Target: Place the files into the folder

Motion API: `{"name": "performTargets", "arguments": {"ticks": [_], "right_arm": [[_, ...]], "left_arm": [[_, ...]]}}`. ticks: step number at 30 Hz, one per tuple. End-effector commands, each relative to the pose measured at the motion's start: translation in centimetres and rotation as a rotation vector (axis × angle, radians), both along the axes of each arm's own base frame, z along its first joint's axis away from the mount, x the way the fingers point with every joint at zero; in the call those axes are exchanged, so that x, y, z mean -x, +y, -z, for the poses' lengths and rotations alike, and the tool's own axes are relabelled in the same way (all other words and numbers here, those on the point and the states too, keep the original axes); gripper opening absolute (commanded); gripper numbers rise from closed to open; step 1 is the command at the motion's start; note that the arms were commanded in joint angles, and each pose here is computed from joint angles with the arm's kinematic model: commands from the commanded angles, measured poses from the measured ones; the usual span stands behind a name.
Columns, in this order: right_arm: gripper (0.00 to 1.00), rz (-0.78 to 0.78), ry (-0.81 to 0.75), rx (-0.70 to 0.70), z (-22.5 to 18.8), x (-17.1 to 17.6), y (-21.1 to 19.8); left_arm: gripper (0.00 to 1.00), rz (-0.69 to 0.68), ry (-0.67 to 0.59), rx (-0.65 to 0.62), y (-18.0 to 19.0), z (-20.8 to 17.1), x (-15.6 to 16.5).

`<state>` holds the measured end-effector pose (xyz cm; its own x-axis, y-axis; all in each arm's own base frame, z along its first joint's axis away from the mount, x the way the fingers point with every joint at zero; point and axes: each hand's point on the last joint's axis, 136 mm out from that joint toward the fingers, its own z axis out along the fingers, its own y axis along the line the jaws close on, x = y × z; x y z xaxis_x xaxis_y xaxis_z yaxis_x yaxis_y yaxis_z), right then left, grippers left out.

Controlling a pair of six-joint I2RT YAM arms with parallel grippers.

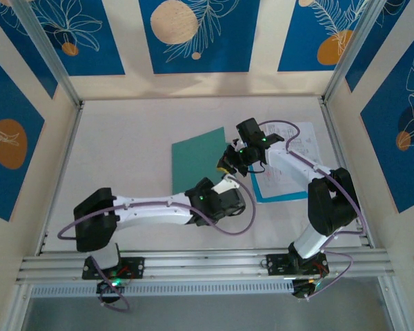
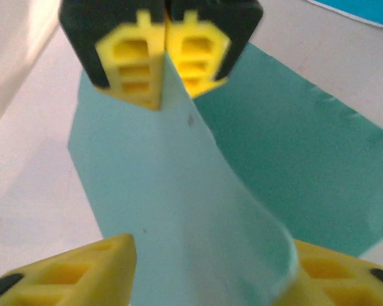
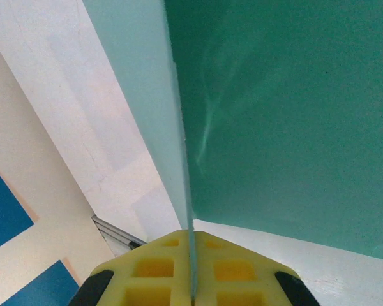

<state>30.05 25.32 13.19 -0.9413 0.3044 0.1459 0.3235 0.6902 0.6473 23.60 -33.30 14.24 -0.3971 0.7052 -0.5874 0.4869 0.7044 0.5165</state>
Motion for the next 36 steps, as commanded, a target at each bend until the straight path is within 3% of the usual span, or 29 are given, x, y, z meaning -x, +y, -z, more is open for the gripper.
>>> {"name": "performTargets", "arguments": {"ticks": [1, 3, 4, 5, 6, 8, 10, 13, 15, 19, 22, 26, 36], "right_arm": [[0.00, -0.011, 0.032, -0.011, -0.9, 1.0, 0.3], [0.00, -0.012, 0.029, -0.016, -1.1, 1.0, 0.3], [0.00, -0.017, 0.025, -0.022, -1.2, 1.0, 0.4], [0.00, -0.023, 0.018, -0.032, -1.4, 1.0, 0.5], [0.08, -0.029, 0.003, -0.043, -1.8, 0.9, 0.5], [0.45, -0.025, -0.066, -0.057, -3.2, 0.5, 0.2], [0.74, 0.006, -0.156, -0.044, -4.8, 0.2, -1.0], [0.87, 0.097, -0.276, -0.001, -6.9, 0.1, -3.8], [0.85, 0.171, -0.292, 0.022, -6.9, 0.5, -5.8], [0.69, 0.306, -0.205, 0.039, -3.2, 2.2, -8.2], [0.48, 0.329, -0.137, 0.046, -0.1, 3.3, -7.6], [0.29, 0.278, -0.067, 0.056, 3.1, 3.5, -4.8], [0.13, 0.143, 0.107, 0.146, 8.9, 2.2, 1.8]], "left_arm": [[0.33, -0.031, -0.070, -0.021, -0.3, -1.6, -1.4], [0.08, -0.035, -0.076, -0.027, -0.4, -1.6, -1.6], [0.00, -0.044, -0.081, -0.024, -0.2, -1.6, -1.7], [0.00, -0.052, -0.081, -0.022, 0.0, -1.6, -1.6], [0.00, -0.057, -0.081, -0.013, 0.2, -1.6, -1.6], [0.00, -0.056, -0.073, 0.024, 0.5, -1.7, -1.2], [0.00, -0.059, -0.066, 0.065, 0.9, -2.1, -0.9], [0.00, -0.071, -0.057, 0.144, 1.7, -2.9, -0.4], [0.00, -0.087, -0.048, 0.209, 2.5, -3.6, -0.3], [0.00, -0.112, -0.026, 0.354, 3.7, -4.7, -0.1], [0.00, -0.129, -0.002, 0.448, 4.4, -5.1, -0.2], [0.00, -0.138, 0.013, 0.562, 5.2, -5.6, -0.1], [0.00, -0.267, 0.048, 0.765, 10.0, -5.6, 0.0]]}}
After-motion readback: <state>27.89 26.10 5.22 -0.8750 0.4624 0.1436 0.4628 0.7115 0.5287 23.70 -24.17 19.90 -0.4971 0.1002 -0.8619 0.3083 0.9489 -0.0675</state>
